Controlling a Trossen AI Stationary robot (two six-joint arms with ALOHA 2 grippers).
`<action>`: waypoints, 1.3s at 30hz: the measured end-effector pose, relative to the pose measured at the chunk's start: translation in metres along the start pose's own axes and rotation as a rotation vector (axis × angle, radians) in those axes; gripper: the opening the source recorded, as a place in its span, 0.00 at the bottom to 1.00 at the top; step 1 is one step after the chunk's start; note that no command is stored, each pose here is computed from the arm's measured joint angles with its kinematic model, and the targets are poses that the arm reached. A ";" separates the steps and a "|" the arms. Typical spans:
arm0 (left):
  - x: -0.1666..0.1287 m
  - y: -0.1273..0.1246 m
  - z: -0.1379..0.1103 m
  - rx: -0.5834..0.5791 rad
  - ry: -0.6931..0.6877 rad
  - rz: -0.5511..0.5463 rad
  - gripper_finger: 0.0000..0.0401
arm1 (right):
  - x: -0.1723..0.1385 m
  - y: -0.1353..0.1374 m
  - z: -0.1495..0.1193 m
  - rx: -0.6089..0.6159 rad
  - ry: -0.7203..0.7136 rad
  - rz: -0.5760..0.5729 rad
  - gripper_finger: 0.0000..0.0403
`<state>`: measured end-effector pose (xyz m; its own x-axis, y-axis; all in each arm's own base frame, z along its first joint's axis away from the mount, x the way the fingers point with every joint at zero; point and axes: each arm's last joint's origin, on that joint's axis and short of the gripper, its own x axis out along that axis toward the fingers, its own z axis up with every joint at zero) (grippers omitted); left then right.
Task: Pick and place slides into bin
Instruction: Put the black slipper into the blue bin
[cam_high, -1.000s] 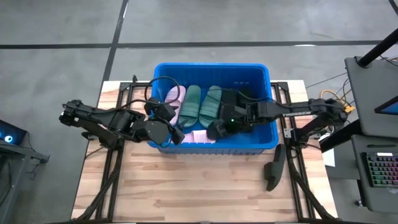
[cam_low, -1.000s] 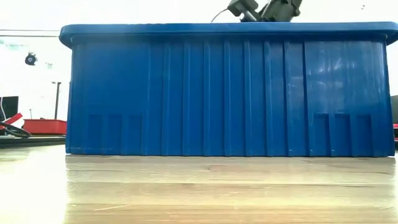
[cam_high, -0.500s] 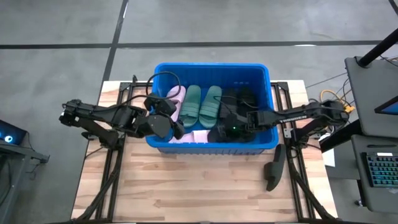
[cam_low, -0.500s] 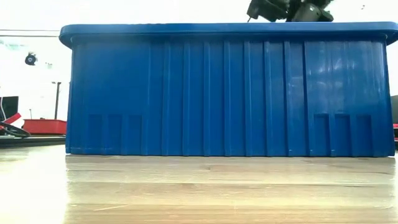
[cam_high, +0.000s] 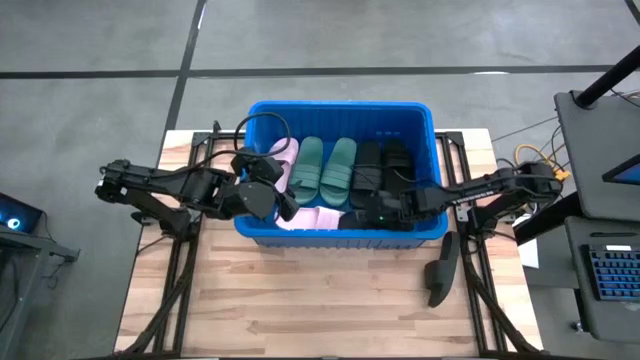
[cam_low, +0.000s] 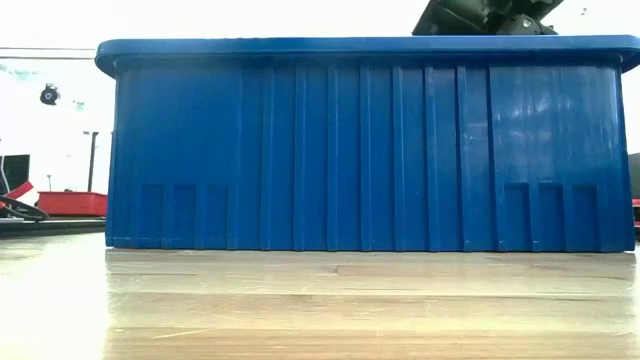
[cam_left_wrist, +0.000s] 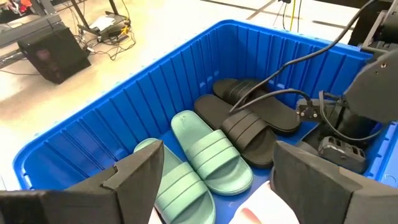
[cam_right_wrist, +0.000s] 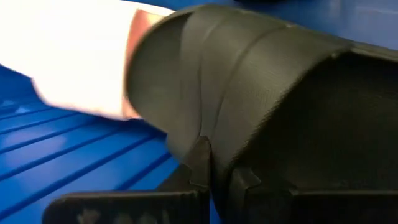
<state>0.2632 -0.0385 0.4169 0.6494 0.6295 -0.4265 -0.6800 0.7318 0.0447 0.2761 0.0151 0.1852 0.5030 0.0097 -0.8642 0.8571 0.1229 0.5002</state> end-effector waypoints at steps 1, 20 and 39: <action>0.000 0.000 0.000 0.000 0.000 0.000 0.71 | 0.001 -0.002 0.000 0.011 -0.005 -0.008 0.02; 0.000 0.000 0.000 -0.005 -0.003 0.004 0.71 | 0.004 -0.019 -0.003 0.088 0.017 -0.089 0.43; 0.009 -0.002 -0.014 0.033 0.018 0.039 0.71 | -0.057 -0.009 0.000 0.093 -0.031 -0.267 0.84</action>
<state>0.2654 -0.0386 0.4001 0.6160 0.6535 -0.4399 -0.6932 0.7149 0.0914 0.2395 0.0131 0.2295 0.2601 -0.0410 -0.9647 0.9655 0.0253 0.2593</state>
